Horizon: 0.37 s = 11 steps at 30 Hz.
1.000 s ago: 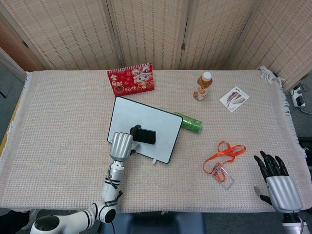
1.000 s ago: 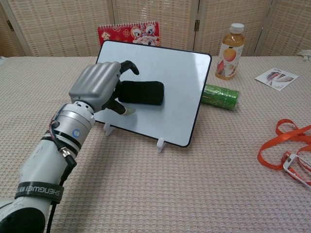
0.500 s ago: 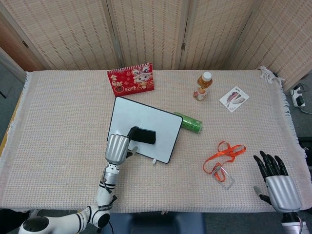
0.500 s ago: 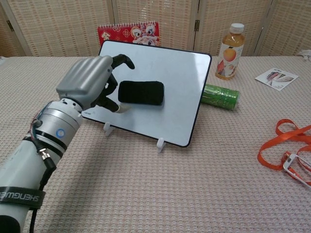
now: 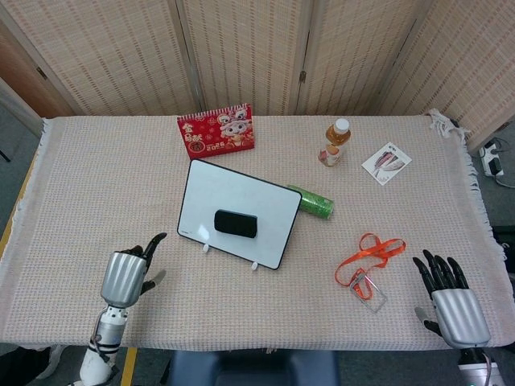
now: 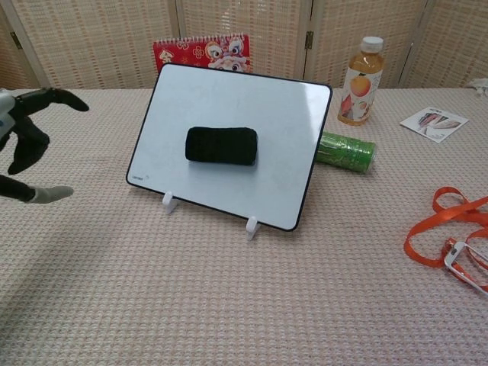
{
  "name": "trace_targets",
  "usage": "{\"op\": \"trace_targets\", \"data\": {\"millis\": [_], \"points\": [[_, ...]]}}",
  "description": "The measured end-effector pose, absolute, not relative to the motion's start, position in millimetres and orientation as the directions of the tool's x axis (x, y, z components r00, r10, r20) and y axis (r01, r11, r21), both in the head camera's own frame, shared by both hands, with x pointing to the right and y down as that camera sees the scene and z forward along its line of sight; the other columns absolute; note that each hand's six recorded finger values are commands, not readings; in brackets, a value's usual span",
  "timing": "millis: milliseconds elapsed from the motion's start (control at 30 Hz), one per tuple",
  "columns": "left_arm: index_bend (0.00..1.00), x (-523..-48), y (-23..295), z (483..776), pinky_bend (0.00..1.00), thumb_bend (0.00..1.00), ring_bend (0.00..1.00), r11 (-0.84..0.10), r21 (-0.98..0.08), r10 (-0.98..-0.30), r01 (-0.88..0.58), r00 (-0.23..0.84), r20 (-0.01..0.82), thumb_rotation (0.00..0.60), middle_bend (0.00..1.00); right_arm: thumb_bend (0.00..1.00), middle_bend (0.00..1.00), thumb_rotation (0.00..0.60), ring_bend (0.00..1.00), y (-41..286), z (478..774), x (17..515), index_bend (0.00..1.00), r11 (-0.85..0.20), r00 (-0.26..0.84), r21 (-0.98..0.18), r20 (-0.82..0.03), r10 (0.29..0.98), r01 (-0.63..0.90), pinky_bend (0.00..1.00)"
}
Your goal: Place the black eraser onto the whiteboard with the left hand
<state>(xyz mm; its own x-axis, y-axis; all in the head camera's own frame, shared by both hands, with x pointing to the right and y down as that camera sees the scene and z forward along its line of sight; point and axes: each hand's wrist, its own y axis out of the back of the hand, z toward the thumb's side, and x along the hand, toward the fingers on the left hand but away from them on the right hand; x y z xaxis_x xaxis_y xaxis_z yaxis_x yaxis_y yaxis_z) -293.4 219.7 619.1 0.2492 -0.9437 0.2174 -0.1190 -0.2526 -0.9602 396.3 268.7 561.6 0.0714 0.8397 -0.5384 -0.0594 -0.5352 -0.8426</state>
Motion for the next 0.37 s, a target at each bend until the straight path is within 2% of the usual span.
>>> {"op": "trace_targets", "data": {"millis": [100,167,233,367], "points": [[0.10,-326,240,606,0.16,0.17,0.12,-0.319,-0.945,-0.930,-0.075,0.218,0.297,0.600,0.25,0.30,0.00,0.600,0.00,269,564,395,0.00,-0.540,0.072,-0.839,-0.544,0.836,-0.065,0.00],[0.07,-351,256,596,0.07,0.17,0.04,-0.369,-0.929,-0.917,-0.042,0.178,0.356,0.600,0.15,0.30,0.00,0.600,0.00,269,566,395,0.00,-0.544,0.073,-0.836,-0.548,0.833,-0.068,0.00],[0.06,-373,273,586,0.04,0.17,0.02,-0.404,-0.914,-0.909,-0.028,0.123,0.398,0.600,0.12,0.30,0.00,0.600,0.00,269,567,394,0.00,-0.546,0.074,-0.835,-0.550,0.832,-0.070,0.00],[0.03,-398,290,573,0.00,0.17,0.01,-0.428,-0.903,-0.903,-0.038,0.044,0.427,0.600,0.10,0.30,0.00,0.600,0.00,269,567,394,0.00,-0.548,0.078,-0.833,-0.552,0.830,-0.069,0.00]]}}
